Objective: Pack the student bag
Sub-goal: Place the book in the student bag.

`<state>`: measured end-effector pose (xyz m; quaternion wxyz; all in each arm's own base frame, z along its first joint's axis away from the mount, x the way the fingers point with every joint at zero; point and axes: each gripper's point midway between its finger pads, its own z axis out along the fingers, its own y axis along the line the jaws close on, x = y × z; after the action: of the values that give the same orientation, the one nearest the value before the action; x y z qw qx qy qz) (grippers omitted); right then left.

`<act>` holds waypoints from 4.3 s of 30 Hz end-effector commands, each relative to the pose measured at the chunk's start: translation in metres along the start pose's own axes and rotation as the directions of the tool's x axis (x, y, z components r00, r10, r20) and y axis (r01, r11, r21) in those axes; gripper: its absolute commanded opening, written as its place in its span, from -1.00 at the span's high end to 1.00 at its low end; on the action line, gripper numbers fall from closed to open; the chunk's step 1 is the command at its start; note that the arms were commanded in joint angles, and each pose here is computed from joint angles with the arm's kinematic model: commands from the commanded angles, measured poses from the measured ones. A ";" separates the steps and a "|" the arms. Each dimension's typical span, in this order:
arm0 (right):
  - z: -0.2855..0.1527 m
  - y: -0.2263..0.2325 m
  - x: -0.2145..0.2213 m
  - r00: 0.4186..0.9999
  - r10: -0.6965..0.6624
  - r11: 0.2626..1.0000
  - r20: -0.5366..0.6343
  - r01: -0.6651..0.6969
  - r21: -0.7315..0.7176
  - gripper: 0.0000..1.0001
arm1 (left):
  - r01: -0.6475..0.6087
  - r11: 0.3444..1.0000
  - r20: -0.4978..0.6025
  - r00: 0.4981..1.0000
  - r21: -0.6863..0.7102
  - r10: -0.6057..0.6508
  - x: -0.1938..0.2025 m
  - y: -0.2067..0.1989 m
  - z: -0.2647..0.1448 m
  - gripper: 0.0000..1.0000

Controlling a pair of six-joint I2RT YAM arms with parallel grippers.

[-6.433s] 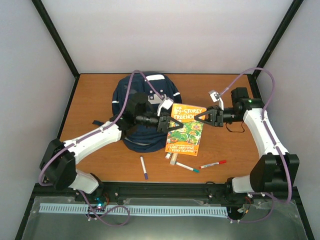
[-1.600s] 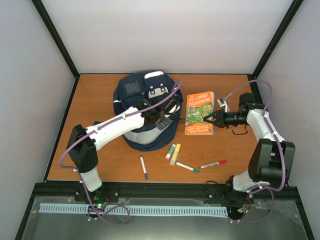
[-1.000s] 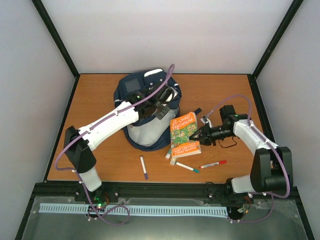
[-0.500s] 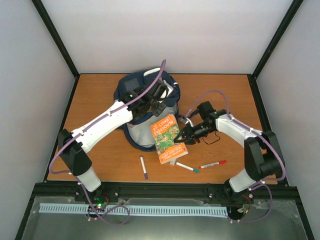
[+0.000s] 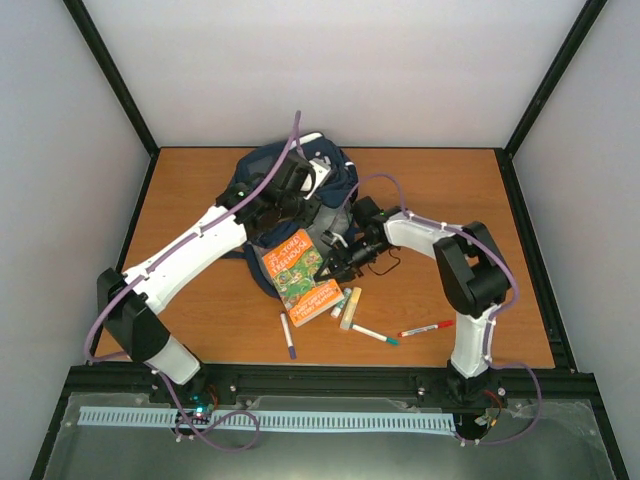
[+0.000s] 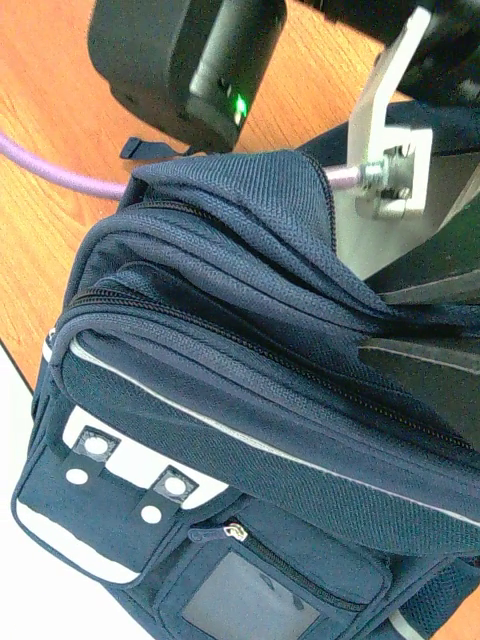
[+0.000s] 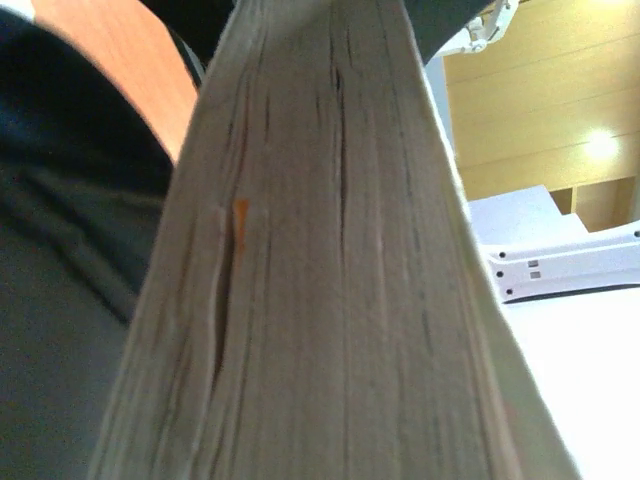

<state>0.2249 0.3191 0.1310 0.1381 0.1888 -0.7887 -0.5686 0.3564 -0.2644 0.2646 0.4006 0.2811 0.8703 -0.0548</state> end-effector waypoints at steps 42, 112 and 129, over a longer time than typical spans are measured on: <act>-0.006 -0.015 -0.098 0.980 -0.149 0.986 0.131 0.138 0.096 0.95 | 0.062 0.995 0.213 0.974 0.072 -0.076 -0.037 0.012 -0.044 0.96; 0.043 -0.041 -0.038 0.034 -0.499 -0.446 -0.866 0.847 0.290 0.92 | 0.075 0.996 0.217 0.973 0.047 -0.083 -0.031 0.018 -0.048 0.96; 0.045 -0.023 -0.092 0.038 -0.523 -0.538 -0.851 0.760 0.364 0.93 | 0.080 0.997 0.274 0.958 0.023 -0.084 -0.037 0.026 -0.067 0.96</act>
<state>0.2801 0.3818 0.0812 -0.3189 0.7747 -0.5387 0.0889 0.3449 -0.2440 0.2746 0.4258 0.2625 0.8612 -0.0903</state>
